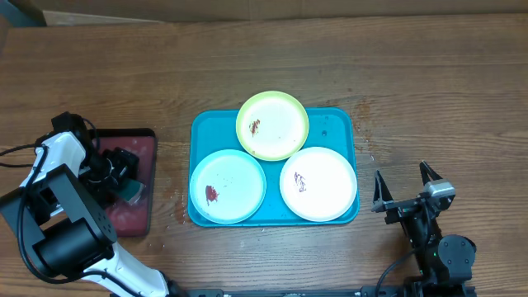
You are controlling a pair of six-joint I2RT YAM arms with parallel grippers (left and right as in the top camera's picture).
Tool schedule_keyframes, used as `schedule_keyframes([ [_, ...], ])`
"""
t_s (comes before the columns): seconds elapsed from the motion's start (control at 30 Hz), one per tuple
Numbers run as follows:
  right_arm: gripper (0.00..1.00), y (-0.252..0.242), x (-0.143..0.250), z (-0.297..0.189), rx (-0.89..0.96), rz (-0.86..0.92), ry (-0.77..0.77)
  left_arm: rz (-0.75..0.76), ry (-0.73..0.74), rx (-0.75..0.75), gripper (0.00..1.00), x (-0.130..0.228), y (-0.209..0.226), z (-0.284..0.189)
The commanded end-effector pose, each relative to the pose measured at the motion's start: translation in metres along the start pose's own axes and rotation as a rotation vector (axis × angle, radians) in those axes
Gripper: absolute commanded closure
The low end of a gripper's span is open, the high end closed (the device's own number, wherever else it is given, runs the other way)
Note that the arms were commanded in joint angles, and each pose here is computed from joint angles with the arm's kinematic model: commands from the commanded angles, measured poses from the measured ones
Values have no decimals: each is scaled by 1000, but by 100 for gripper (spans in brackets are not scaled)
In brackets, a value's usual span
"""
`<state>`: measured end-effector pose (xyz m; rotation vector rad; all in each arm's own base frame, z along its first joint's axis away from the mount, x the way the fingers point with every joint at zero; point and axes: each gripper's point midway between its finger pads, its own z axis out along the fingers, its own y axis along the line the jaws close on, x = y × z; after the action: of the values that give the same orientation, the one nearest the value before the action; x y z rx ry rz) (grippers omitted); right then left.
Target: Clean dirty plates on tray and stack at the side
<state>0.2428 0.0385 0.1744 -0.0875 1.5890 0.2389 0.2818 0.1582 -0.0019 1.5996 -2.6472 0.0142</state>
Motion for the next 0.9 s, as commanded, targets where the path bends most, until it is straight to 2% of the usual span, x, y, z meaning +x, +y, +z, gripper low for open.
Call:
schedule_keyframes([
  [0.0,0,-3,1,0,17,-4,-5,0,-21,-111,0,-3,19,16],
  [0.1,0,-3,1,0,17,-4,-5,0,-28,-109,1,-5,19,16],
  [0.13,0,-3,1,0,17,-4,-5,0,-29,-109,6,-5,19,16],
  [0.17,0,-3,1,0,17,-4,-5,0,-28,-109,13,-5,19,16],
  [0.2,0,-3,1,0,17,-4,-5,0,-23,-104,26,-4,18,16],
  [0.37,0,-3,1,0,17,-4,-5,0,-12,-105,60,-1,19,16],
  [0.47,0,-3,1,0,17,-4,-5,0,-8,-107,89,0,19,16],
  [0.5,0,-3,1,0,17,-4,-5,0,-6,-109,96,0,19,16],
  [0.7,0,-3,1,0,17,-4,-5,-1,19,-59,96,-1,8,4],
  [0.83,0,-3,1,0,17,-4,-5,17,51,22,96,-7,-14,-28],
  [0.87,0,-3,1,0,17,-4,-5,43,56,75,96,-11,-27,-50],
])
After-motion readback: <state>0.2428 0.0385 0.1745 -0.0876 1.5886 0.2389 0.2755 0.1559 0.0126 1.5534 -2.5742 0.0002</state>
